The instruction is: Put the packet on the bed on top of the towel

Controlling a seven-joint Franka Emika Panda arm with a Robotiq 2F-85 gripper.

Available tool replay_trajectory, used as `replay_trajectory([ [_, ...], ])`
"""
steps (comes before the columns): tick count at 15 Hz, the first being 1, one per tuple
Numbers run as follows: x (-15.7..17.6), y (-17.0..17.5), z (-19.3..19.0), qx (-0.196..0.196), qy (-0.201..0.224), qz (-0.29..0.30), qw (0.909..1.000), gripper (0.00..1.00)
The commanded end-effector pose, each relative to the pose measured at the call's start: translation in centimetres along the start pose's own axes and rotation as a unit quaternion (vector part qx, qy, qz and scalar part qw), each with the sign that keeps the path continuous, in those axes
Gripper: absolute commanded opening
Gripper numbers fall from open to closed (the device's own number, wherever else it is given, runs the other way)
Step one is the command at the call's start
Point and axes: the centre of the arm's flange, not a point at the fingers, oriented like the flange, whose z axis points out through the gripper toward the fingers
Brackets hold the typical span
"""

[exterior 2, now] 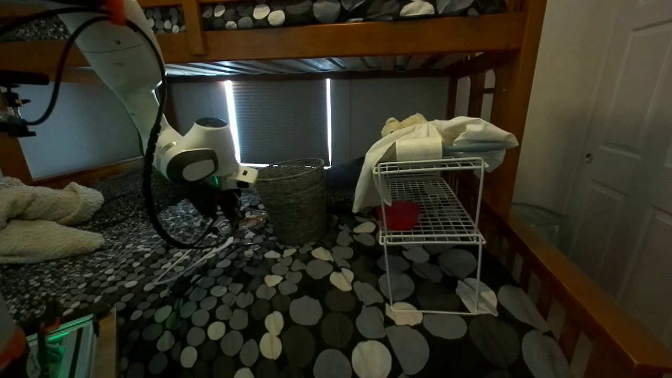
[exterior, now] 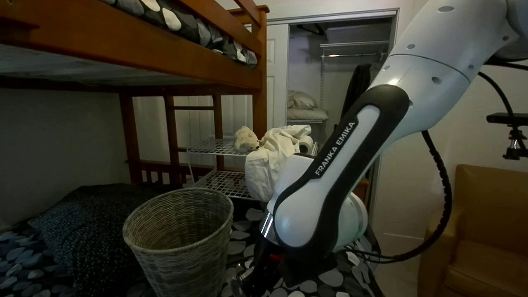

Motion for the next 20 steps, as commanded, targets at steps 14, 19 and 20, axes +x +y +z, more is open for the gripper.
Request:
replay_trajectory([
  [14, 12.7, 11.0, -16.1, 0.046, 0.186, 0.212, 0.9583, 0.02],
  [19, 18.2, 14.5, -26.4, 0.062, 0.308, 0.296, 0.9021, 0.02],
  [20, 19.4, 15.4, -27.8, 0.065, 0.324, 0.317, 0.8888, 0.02],
])
